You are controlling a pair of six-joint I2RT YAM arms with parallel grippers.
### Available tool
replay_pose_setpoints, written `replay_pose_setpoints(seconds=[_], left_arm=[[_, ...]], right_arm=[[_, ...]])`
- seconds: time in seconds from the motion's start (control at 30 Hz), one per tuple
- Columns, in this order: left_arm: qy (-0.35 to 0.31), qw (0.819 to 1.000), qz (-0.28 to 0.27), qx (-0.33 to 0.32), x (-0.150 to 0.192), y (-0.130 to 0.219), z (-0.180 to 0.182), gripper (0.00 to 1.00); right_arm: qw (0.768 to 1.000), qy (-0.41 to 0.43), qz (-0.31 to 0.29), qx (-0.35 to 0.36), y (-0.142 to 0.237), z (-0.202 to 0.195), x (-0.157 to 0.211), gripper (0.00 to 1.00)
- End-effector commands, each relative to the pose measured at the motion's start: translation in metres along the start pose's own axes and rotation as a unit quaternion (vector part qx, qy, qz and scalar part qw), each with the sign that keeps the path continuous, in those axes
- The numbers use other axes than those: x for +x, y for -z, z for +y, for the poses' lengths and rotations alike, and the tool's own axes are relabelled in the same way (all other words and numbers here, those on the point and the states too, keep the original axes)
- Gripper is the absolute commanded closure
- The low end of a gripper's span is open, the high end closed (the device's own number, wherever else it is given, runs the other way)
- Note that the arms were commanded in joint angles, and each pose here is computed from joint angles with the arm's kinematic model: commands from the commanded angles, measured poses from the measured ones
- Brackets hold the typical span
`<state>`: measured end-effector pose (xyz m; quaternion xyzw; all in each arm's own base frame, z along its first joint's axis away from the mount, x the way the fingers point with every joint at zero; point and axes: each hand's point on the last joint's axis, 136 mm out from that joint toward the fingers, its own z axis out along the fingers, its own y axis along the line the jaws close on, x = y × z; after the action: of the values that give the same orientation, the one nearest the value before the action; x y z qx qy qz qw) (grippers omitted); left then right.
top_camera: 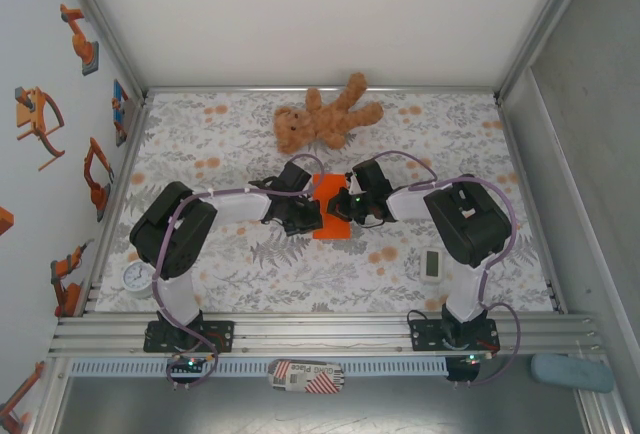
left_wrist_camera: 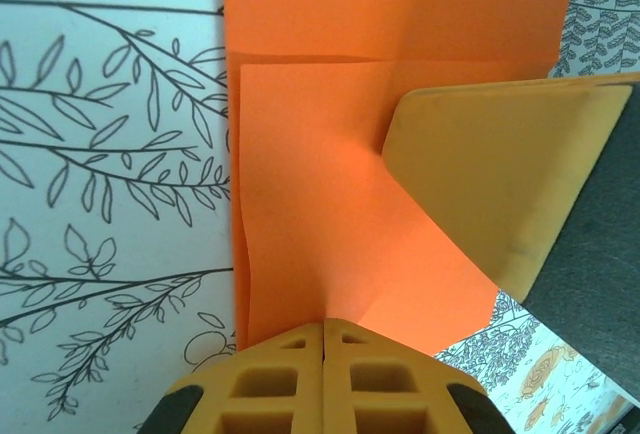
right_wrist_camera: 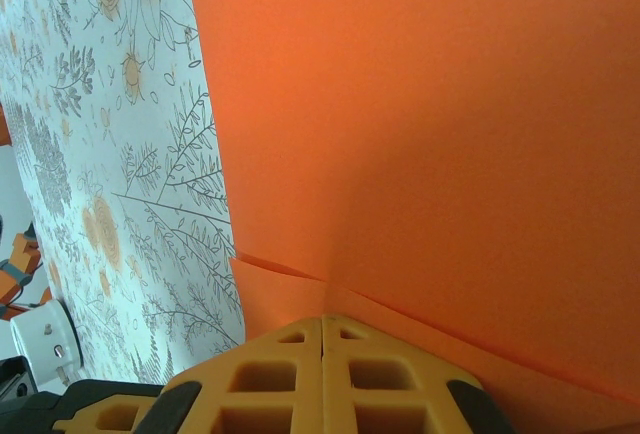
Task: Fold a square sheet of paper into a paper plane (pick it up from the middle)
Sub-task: Fold the triangle a second time at the center of the table.
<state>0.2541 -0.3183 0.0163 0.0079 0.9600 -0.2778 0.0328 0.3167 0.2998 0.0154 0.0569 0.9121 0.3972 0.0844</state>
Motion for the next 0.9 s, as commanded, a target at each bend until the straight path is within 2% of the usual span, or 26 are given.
replay_pose_setpoints(seconds=[0.0,0.23,0.63,0.73,0.87], left_arm=[[-0.004,1.0,0.015,-0.026,0.007,-0.004,0.013,0.96],[0.003,0.998,0.025,-0.051,0.017,-0.005,0.029,0.97],[-0.001,0.995,0.059,-0.079,0.06,0.013,0.059,0.98],[-0.017,0.996,0.041,-0.08,0.056,0.028,0.054,0.98],[-0.043,0.998,-0.007,-0.051,0.035,0.049,0.026,0.98]], right_arm=[[0.993,-0.047,0.041,0.102,-0.011,-0.065,0.031,1.0],[0.992,-0.046,0.041,0.106,-0.01,-0.067,0.031,1.0],[0.992,-0.047,0.041,0.11,-0.009,-0.07,0.031,1.0],[0.992,-0.048,0.042,0.11,-0.009,-0.07,0.031,1.0],[0.992,-0.047,0.041,0.111,-0.009,-0.071,0.031,1.0]])
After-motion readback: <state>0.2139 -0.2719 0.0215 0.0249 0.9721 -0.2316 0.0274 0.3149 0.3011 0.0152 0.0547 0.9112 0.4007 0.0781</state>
